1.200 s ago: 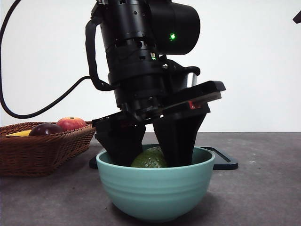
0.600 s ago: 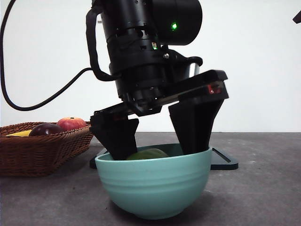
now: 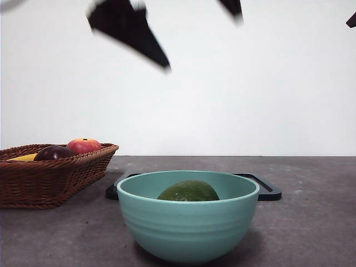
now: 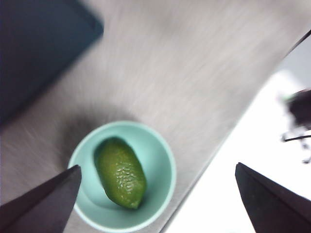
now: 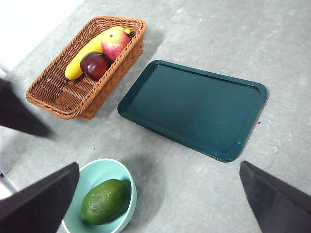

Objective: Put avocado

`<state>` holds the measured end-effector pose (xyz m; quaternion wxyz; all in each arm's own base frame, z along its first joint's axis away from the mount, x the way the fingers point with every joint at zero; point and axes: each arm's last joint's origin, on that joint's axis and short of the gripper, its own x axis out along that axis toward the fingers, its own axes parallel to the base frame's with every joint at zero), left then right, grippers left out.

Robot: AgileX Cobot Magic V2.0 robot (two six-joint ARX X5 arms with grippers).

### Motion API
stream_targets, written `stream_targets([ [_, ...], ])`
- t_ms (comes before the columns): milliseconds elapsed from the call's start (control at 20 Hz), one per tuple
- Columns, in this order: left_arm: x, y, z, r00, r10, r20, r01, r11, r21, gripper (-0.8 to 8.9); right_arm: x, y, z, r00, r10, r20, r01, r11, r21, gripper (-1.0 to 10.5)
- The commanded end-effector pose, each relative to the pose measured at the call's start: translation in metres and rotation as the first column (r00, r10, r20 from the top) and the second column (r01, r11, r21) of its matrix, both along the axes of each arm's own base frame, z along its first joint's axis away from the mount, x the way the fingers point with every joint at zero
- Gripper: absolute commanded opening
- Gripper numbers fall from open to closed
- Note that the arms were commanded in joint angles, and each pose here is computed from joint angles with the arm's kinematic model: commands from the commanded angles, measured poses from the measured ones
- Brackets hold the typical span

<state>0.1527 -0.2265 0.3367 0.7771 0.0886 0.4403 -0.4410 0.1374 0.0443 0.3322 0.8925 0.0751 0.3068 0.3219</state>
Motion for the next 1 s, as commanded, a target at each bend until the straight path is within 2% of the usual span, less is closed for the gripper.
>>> stream_targets([
  [50, -0.020, 0.026, 0.032, 0.995, -0.026, 0.093, 0.033, 0.996, -0.077, 4.95, 0.001, 0.001, 0.006, 1.000, 0.008, 0.029, -0.008, 1.000, 0.003, 5.8],
  [200, -0.047, 0.070, 0.065, 0.968, 0.049, 0.247, -0.009, 0.987, -0.161, 4.95, 0.001, 0.001, 0.006, 0.999, 0.009, 0.030, -0.009, 1.000, 0.001, 5.8],
  [350, -0.069, 0.106, 0.084, 0.931, 0.143, 0.336, -0.059, 0.967, -0.249, 4.95, 0.001, 0.001, 0.006, 1.000, 0.009, 0.030, -0.009, 1.000, 0.001, 5.8],
  [550, -0.087, 0.138, 0.084, 0.900, 0.267, 0.343, -0.183, 0.948, -0.259, 4.95, 0.000, 0.001, 0.006, 1.000, 0.011, 0.029, -0.011, 1.000, 0.002, 5.8],
  [700, -0.096, 0.151, 0.069, 0.899, 0.291, 0.328, -0.200, 0.938, -0.284, 4.95, 0.000, 0.001, 0.005, 1.000, 0.011, 0.014, -0.011, 1.000, -0.002, 5.8],
  [1000, -0.103, 0.162, 0.032, 0.898, 0.275, 0.345, -0.186, 0.945, -0.268, 4.95, -0.001, 0.003, -0.001, 0.998, 0.021, -0.058, -0.022, 1.000, -0.011, 5.8],
])
